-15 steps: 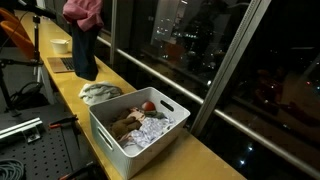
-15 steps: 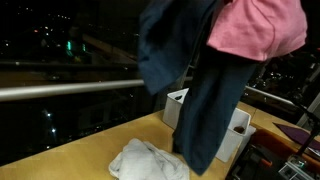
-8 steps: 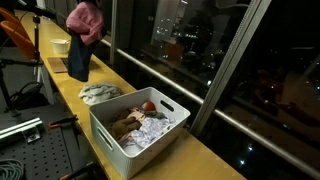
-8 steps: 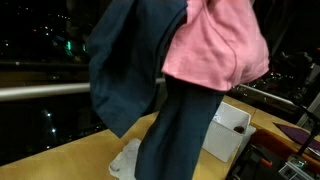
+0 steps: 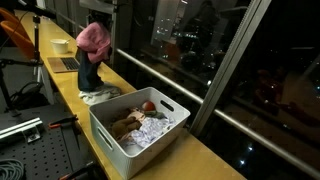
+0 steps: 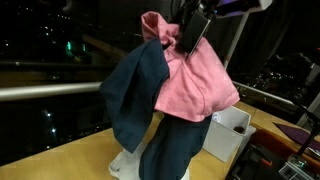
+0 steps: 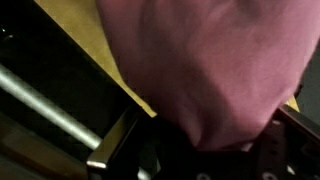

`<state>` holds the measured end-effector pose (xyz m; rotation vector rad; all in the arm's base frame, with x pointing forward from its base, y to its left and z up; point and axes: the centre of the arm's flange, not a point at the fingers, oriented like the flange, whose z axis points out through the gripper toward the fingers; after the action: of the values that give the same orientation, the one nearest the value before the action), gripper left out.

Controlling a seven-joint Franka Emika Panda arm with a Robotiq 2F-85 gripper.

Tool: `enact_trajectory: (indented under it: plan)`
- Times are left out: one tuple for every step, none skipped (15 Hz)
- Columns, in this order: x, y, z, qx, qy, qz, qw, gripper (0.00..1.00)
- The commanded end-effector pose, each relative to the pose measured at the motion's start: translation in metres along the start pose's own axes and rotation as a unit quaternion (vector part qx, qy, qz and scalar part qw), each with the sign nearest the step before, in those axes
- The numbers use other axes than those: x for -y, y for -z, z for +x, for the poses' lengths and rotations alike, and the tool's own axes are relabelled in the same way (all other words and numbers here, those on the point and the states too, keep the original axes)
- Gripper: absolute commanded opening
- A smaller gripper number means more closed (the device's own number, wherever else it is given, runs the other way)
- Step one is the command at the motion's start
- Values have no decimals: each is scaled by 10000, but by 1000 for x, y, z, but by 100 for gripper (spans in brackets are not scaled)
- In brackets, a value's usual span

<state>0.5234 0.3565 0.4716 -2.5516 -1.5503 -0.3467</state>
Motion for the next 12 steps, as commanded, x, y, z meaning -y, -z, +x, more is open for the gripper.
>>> enact_trajectory:
  plan:
    - [-6,-16,-6,-74,37,178,9998,14]
    - [-6,-21,-6,-33,45,214,9998,27]
    - [-6,-25,-7,14,38,237,9997,33]
    - [-6,-28,-9,41,24,253,9997,40]
    - [-6,-28,-12,52,-7,259,9997,48]
    - [-7,-30,-14,60,-18,254,9997,55]
    - [-8,-30,-18,59,-36,246,9997,62]
    - [-10,-29,-23,55,-46,241,9997,69]
    - [-13,-28,-28,46,-49,239,9997,76]
    - [-18,-28,-35,51,-82,215,9997,84]
    - [-26,-29,-48,63,-158,91,9998,90]
    - [-31,-27,-58,74,-219,-183,9996,99]
